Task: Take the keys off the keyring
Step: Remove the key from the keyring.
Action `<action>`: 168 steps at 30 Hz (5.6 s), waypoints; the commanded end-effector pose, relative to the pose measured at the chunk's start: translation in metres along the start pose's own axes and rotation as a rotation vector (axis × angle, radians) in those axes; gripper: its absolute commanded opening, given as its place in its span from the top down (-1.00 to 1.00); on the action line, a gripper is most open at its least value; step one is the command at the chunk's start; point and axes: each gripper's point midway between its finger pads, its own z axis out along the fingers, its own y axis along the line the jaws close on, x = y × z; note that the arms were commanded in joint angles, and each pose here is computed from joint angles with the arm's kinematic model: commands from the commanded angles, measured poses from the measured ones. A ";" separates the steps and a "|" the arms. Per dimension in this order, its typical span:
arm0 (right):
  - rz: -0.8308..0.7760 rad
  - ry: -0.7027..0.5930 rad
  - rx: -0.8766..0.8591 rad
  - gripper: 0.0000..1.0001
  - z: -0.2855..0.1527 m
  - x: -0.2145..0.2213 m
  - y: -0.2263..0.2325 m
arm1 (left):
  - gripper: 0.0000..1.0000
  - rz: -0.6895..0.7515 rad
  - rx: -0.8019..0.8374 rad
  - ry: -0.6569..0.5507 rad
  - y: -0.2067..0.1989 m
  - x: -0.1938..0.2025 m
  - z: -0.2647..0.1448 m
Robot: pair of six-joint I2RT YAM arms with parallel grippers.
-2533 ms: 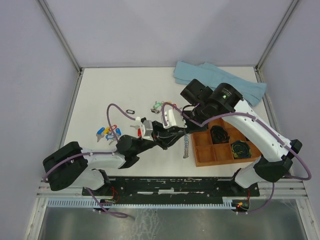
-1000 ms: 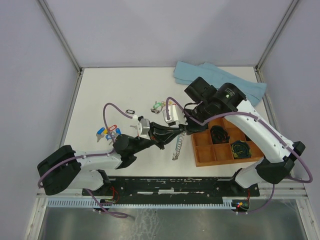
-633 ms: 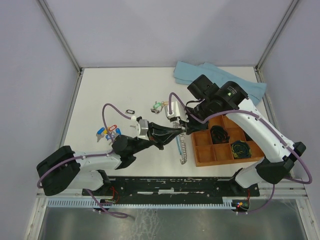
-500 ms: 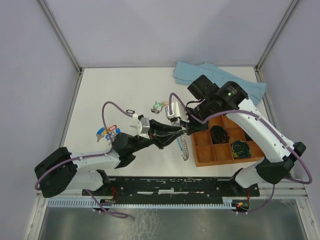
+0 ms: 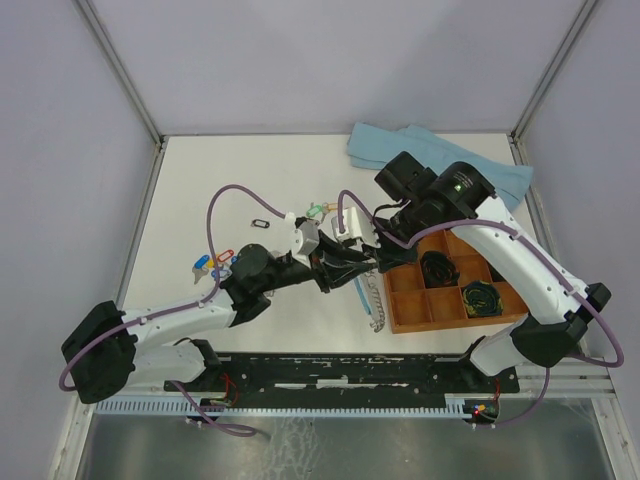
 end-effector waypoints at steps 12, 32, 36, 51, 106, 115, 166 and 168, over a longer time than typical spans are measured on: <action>-0.055 -0.083 0.002 0.97 -0.012 -0.023 0.005 | 0.95 0.009 0.092 0.008 -0.008 -0.006 0.004; 0.044 -0.411 -0.011 -0.05 -0.023 -0.034 0.005 | 0.94 -0.022 0.039 -0.231 -0.011 -0.051 -0.018; 0.061 -0.435 0.001 -0.21 -0.019 -0.036 0.001 | 0.94 -0.030 0.049 -0.245 -0.013 -0.054 -0.018; 0.072 -0.440 0.039 0.98 -0.022 -0.036 -0.001 | 0.94 -0.045 0.054 -0.236 -0.012 -0.050 -0.015; 0.064 -0.558 0.074 -0.17 -0.053 -0.028 0.009 | 0.95 0.086 0.126 -0.082 -0.019 -0.039 -0.007; 0.014 -0.802 -0.073 0.50 -0.034 -0.041 0.012 | 0.94 0.036 0.098 -0.250 -0.018 -0.066 -0.016; 0.015 -0.771 -0.030 0.48 -0.004 -0.038 0.001 | 0.94 -0.090 0.150 -0.343 -0.019 -0.082 0.000; 0.011 -0.774 -0.029 0.44 -0.006 -0.039 0.001 | 0.95 -0.093 0.151 -0.342 -0.019 -0.081 0.000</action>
